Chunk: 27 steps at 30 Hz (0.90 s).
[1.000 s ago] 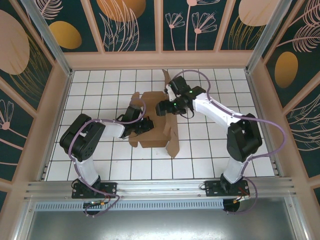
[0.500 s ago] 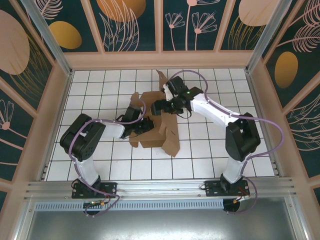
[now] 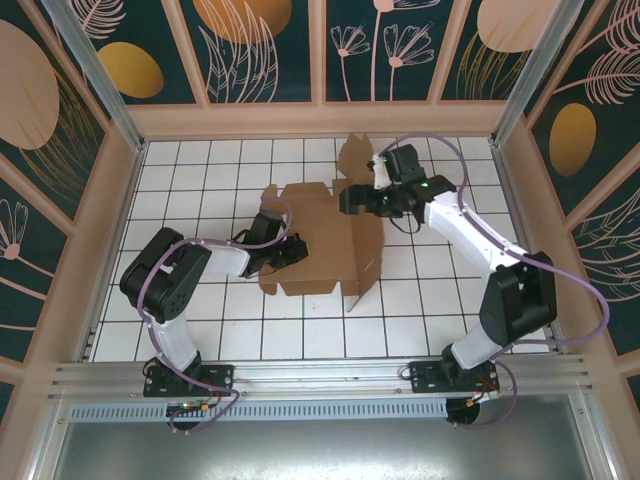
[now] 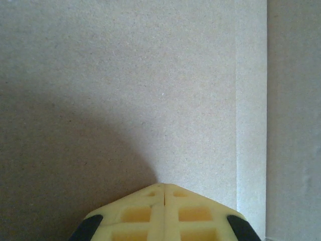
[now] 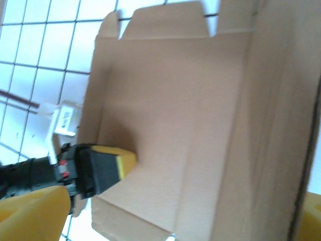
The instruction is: Fold the paper box
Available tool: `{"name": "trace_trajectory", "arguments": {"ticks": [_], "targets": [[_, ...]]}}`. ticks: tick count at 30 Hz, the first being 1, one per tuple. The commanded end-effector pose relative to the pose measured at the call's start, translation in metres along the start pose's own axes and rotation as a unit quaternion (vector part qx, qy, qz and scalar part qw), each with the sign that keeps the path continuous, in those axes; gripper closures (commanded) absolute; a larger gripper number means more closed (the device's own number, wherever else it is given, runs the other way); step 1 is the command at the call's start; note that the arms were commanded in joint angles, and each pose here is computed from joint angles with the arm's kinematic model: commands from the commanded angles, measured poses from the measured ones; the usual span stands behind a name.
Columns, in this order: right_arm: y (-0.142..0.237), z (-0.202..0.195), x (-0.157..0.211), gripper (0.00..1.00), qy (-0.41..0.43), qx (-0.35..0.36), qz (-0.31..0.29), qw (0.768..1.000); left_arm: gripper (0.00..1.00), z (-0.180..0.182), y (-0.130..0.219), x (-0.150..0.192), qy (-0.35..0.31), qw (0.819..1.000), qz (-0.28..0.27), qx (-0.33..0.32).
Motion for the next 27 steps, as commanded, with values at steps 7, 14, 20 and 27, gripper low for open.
{"name": "trace_trajectory", "arguments": {"ticks": [7, 14, 20, 27], "targets": [[0.006, -0.054, 0.012, 0.46, 0.033, 0.137, -0.002, 0.99, 0.97, 0.039, -0.005, 0.028, 0.008, 0.996, 0.043, -0.076], [0.008, -0.071, 0.014, 0.48, 0.046, 0.19, 0.002, 0.981, 0.98, 0.043, -0.005, 0.029, 0.006, 0.995, 0.042, -0.085], [0.013, -0.069, 0.012, 0.59, 0.051, 0.187, -0.002, 0.981, 0.98, 0.045, -0.008, 0.028, 0.008, 0.995, 0.043, -0.088], [0.016, -0.064, 0.007, 0.66, 0.048, 0.178, -0.013, 0.983, 0.98, 0.048, -0.009, 0.03, 0.009, 0.995, 0.046, -0.09]]}}
Point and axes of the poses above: each hand's point on the last joint's axis, 136 mm out from that joint toward the fingers, its own y axis back along the fingers, its own z axis along the line the jaws close on, x = y × z, the point moved 2 cm from there along y, back along the fingers, and after that the axes turned 1 degree about y, right-handed, at the moved point
